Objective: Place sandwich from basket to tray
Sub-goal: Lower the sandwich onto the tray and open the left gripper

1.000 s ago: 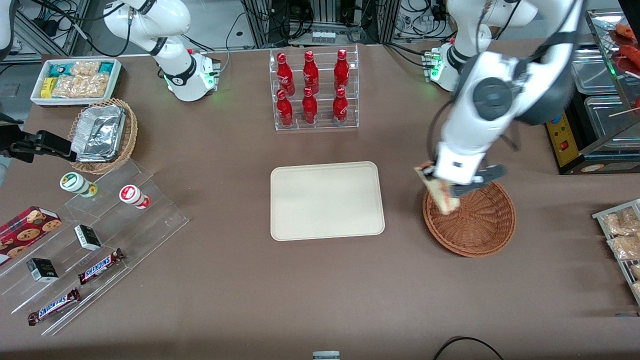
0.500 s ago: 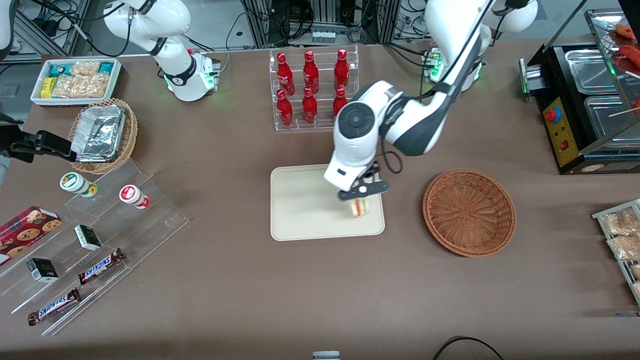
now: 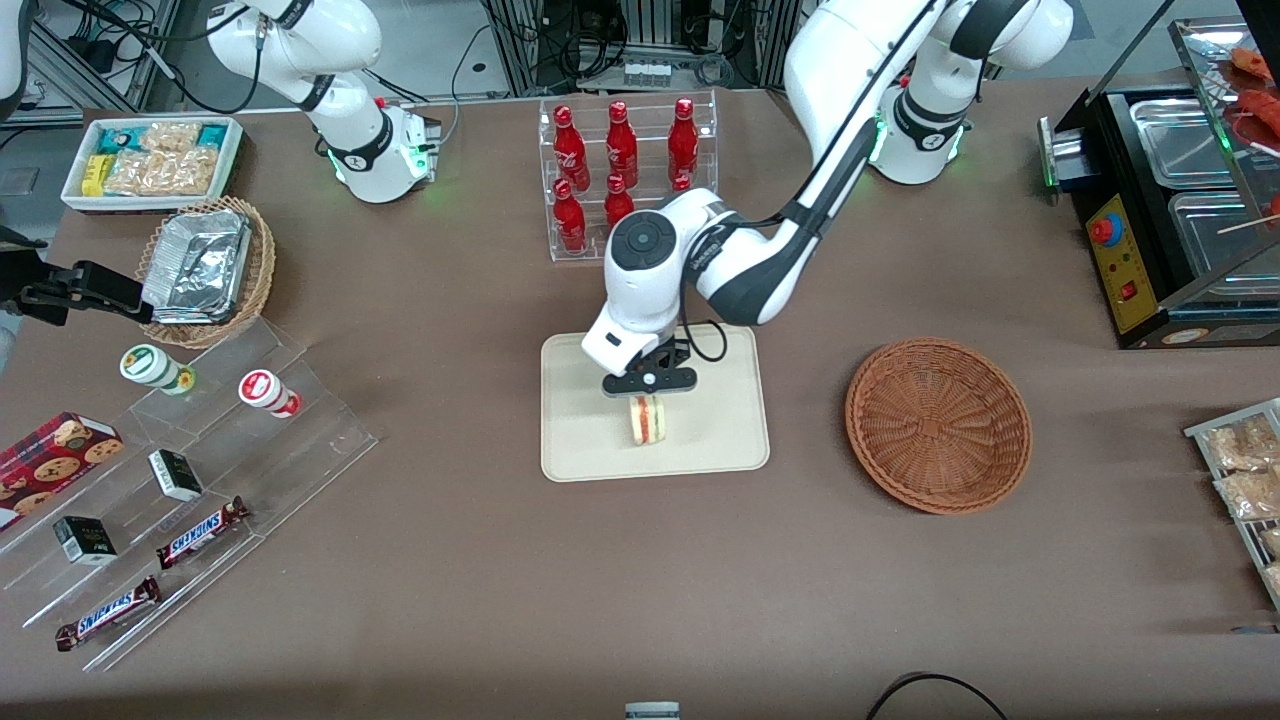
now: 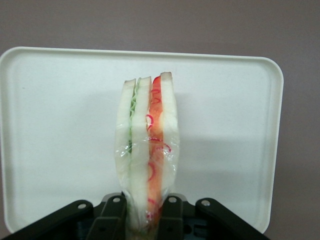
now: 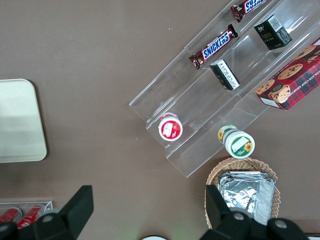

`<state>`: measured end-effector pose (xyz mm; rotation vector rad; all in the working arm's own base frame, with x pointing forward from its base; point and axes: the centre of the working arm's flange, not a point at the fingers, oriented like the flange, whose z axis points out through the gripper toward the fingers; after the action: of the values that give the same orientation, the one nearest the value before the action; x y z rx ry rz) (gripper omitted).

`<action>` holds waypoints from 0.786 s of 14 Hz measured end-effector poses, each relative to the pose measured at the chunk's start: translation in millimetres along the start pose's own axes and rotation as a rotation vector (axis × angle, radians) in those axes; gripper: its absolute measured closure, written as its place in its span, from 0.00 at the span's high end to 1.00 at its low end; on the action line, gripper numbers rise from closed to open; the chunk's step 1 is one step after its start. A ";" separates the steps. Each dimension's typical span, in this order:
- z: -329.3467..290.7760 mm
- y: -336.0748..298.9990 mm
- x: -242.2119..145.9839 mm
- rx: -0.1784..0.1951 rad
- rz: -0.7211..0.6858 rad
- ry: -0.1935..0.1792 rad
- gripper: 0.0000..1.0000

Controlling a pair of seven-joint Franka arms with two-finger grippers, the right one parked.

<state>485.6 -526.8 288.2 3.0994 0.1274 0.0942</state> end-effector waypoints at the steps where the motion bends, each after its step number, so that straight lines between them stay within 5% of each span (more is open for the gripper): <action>1: 6.2 2.2 -3.8 0.008 0.005 -0.001 0.18; 6: 43.8 -5.3 -3.7 0.073 0.035 0.004 0.18; 11: 58.9 -6.9 -5.9 0.088 0.040 -0.005 0.24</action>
<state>482.8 -522.6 228.8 3.1901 0.0718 0.0839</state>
